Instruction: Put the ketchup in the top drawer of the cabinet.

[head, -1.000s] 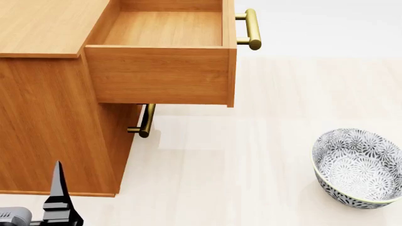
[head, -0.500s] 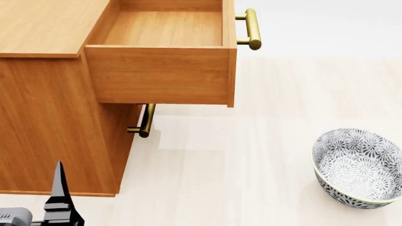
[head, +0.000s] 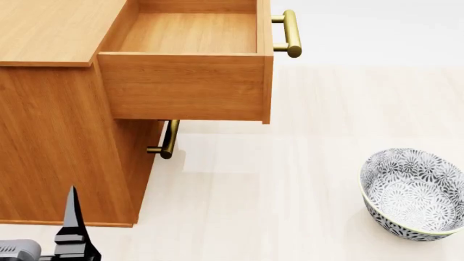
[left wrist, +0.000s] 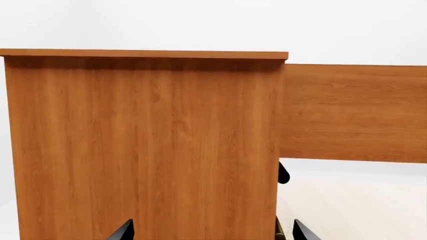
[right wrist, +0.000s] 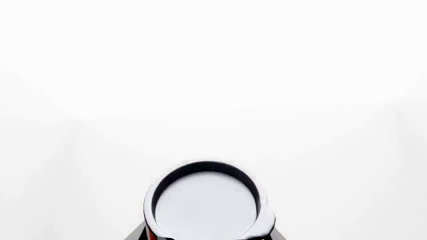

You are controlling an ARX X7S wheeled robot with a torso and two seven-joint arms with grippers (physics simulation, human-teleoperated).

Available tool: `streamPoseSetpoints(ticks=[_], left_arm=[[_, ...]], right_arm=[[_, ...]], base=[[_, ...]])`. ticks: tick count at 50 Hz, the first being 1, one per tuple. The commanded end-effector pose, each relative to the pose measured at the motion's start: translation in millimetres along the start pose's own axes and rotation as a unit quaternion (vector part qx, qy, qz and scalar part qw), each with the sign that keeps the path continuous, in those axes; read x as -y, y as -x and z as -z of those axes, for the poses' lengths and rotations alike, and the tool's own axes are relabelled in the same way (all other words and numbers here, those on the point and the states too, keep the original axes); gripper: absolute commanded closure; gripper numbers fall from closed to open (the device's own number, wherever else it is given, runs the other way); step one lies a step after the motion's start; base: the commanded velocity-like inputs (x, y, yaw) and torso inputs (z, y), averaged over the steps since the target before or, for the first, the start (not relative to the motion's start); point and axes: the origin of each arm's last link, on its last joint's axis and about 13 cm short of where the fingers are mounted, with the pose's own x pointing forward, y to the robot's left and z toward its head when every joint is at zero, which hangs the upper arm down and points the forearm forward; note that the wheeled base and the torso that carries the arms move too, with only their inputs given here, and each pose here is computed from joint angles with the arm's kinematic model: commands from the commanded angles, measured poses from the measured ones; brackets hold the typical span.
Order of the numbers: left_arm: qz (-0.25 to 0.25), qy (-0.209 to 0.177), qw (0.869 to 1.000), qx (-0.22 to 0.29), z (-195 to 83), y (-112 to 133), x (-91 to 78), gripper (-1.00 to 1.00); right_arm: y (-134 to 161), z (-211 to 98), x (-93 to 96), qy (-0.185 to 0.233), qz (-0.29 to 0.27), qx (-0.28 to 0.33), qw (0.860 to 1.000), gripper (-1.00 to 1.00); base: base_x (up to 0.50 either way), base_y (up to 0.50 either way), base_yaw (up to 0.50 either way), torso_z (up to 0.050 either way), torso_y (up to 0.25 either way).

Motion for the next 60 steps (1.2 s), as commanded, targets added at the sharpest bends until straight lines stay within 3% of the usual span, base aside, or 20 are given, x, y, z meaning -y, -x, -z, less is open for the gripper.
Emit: streamPoseSetpoints(ticks=[1,23,41,49,60], left_arm=[[0.000,0.001,1.000,0.001,0,1,0.7,-1.00],[-0.002,0.003,1.000,-0.001,0,4,0.5,-1.00],[0.000,0.006,1.000,0.001,1,5,2.3,-1.00],[-0.002,0.005,1.000,0.001,-1,4,1.7,-1.00],[0.000,0.005,1.000,0.002,-2,4,2.4,-1.00]], right_arm=[[-30,9,-18.8,-0.013,-0.038,0.013,0.999,1.00],[-79,29,-53.1,-0.060,-0.081,-0.001,0.995,1.00],[-129,64,-82.2,-0.081,-0.116,-0.057,0.988,1.00],[-151,81,-96.7,-0.053,-0.136,-0.080,0.986,1.00],[-175,96,-105.7,-0.045,-0.141,-0.107,0.983,1.00]], base=[[0.00,0.00,0.00,0.000,0.000],[0.00,0.00,0.00,0.000,0.000],[0.00,0.00,0.00,0.000,0.000],[0.00,0.00,0.00,0.000,0.001],[0.00,0.00,0.00,0.000,0.000]])
